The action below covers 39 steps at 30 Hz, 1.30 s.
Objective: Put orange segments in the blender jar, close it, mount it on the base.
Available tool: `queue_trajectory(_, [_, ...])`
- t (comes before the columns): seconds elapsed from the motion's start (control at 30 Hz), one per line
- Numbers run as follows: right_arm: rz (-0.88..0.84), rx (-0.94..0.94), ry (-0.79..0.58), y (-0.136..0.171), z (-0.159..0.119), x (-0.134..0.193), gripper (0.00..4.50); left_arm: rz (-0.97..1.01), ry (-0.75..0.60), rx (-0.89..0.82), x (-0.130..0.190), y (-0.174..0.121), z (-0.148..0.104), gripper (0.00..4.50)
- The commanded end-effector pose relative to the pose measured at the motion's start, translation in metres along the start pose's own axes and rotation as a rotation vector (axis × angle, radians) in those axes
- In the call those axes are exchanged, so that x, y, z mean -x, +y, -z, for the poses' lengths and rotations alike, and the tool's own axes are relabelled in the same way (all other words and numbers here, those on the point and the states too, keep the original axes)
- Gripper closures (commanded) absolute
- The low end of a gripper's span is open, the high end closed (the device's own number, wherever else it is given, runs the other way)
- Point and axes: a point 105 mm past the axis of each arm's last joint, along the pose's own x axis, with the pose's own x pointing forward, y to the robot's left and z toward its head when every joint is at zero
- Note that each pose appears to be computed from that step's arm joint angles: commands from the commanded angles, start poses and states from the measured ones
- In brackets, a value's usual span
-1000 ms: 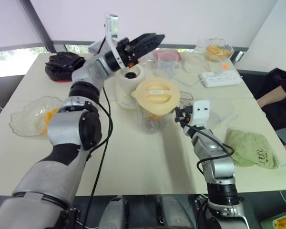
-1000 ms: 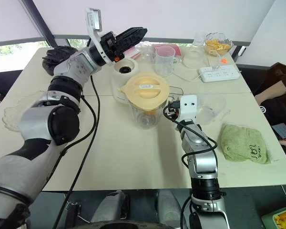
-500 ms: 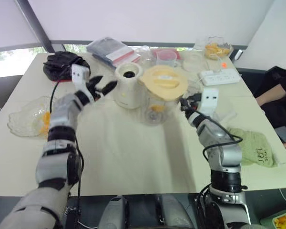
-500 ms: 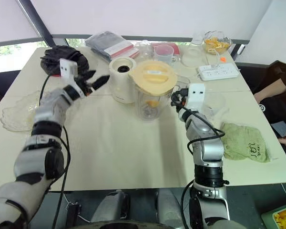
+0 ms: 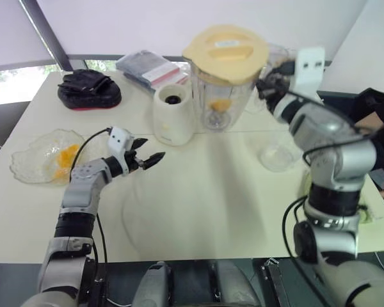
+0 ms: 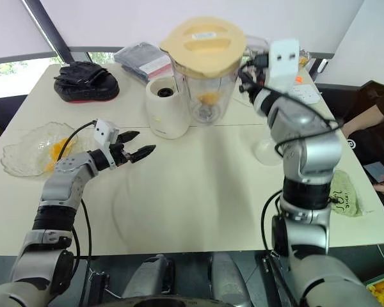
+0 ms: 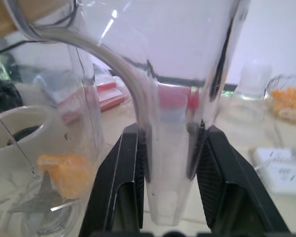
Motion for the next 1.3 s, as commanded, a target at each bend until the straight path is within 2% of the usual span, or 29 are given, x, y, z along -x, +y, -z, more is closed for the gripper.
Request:
queue_trajectory(0.03, [-0.042, 0.004, -0.105, 0.005, -0.054, -0.015, 3.62, -0.027, -0.042, -0.003, 0.001, -0.006, -0.006, 0.02])
queue_trajectory(0.17, [-0.037, -0.010, -0.096, 0.005, -0.066, -0.038, 3.62, -0.060, -0.035, 0.001, 0.005, -0.010, 0.001, 0.02])
queue_trajectory(0.3, [-0.039, -0.046, -0.101, 0.016, -0.078, -0.062, 3.62, -0.106, -0.010, 0.005, 0.019, -0.009, 0.014, 0.02])
queue_trajectory(0.53, [-0.082, -0.062, -0.082, 0.048, -0.070, -0.090, 3.62, -0.187, -0.006, 0.016, 0.035, -0.008, 0.016, 0.02])
queue_trajectory(0.77, [-0.126, -0.087, -0.101, 0.067, -0.073, -0.099, 3.62, -0.232, 0.002, 0.011, 0.046, -0.007, 0.016, 0.02])
queue_trajectory(1.13, [-0.164, -0.116, -0.044, 0.083, -0.042, -0.105, 3.62, -0.268, 0.023, 0.022, 0.058, -0.013, 0.020, 0.02])
queue_trajectory(1.3, [-0.159, -0.109, -0.032, 0.082, -0.033, -0.108, 3.62, -0.203, 0.012, 0.029, 0.061, -0.027, 0.016, 0.02])
